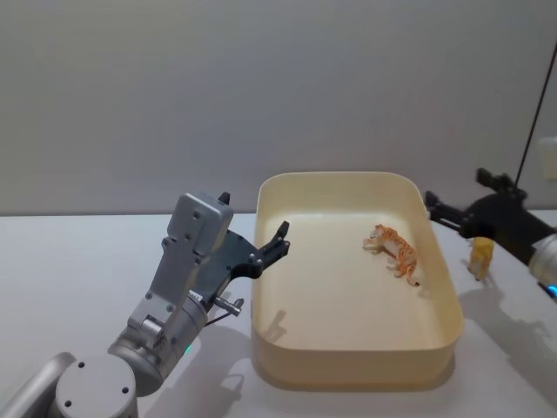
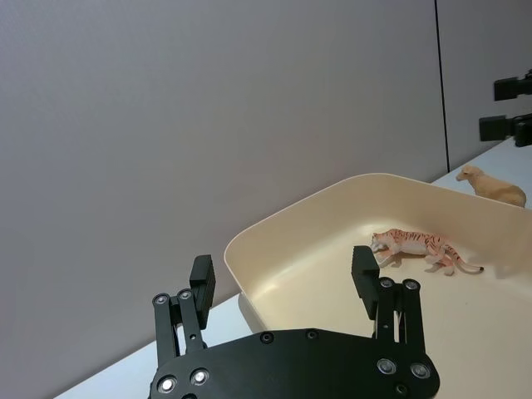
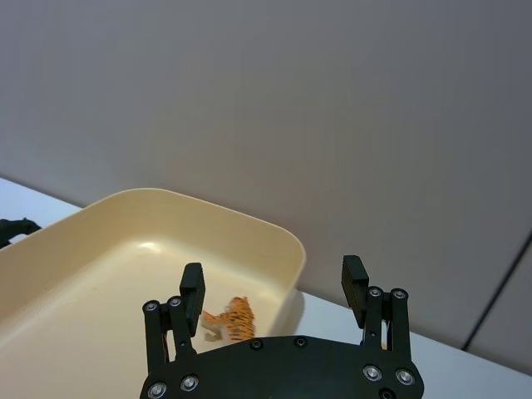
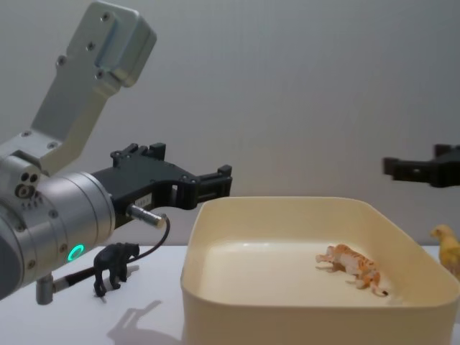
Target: Pick up the toy alternately with two hands and place it into the central storage box.
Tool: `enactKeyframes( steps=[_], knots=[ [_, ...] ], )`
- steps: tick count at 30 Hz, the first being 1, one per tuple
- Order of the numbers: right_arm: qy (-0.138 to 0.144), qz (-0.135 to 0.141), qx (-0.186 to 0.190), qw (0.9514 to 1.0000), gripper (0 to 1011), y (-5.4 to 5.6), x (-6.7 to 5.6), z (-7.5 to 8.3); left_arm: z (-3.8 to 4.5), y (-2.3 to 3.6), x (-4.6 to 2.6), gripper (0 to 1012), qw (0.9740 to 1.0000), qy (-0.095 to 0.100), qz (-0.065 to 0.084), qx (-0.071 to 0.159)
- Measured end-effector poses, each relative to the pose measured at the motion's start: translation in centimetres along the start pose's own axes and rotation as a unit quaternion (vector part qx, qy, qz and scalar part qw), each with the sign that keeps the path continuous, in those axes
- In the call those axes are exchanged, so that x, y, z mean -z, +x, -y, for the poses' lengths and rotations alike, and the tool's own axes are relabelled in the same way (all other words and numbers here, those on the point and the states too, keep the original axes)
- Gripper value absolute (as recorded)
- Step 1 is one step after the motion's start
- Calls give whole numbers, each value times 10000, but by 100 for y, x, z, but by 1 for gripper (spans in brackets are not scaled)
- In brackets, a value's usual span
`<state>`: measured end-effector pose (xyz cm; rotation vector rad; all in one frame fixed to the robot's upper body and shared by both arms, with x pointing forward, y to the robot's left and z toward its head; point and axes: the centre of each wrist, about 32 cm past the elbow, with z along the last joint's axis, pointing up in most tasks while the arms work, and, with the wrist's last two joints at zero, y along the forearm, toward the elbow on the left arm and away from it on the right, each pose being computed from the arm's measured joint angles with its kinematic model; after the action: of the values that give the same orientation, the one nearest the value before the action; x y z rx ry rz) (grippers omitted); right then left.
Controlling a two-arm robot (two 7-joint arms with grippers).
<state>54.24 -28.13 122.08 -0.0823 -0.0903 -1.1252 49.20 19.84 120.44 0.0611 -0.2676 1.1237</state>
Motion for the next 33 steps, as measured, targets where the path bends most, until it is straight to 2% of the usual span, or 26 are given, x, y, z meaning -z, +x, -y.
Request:
enactKeyframes(
  steps=[9, 17, 25, 33],
  knots=[
    [-321, -201, 438, 9983, 1001, 129, 38, 263, 0, 0, 0, 1002, 10000, 0, 0, 0],
    [-675, -335, 684, 9948, 1001, 148, 149, 385, 0, 0, 0, 1001, 10000, 0, 0, 0],
    [-917, -396, 798, 9918, 1001, 134, 264, 355, 0, 0, 0, 1002, 10000, 0, 0, -1],
    [-1069, -389, 916, 9893, 1001, 109, 389, 204, 0, 0, 0, 1001, 10000, 1, 0, 0]
  ],
)
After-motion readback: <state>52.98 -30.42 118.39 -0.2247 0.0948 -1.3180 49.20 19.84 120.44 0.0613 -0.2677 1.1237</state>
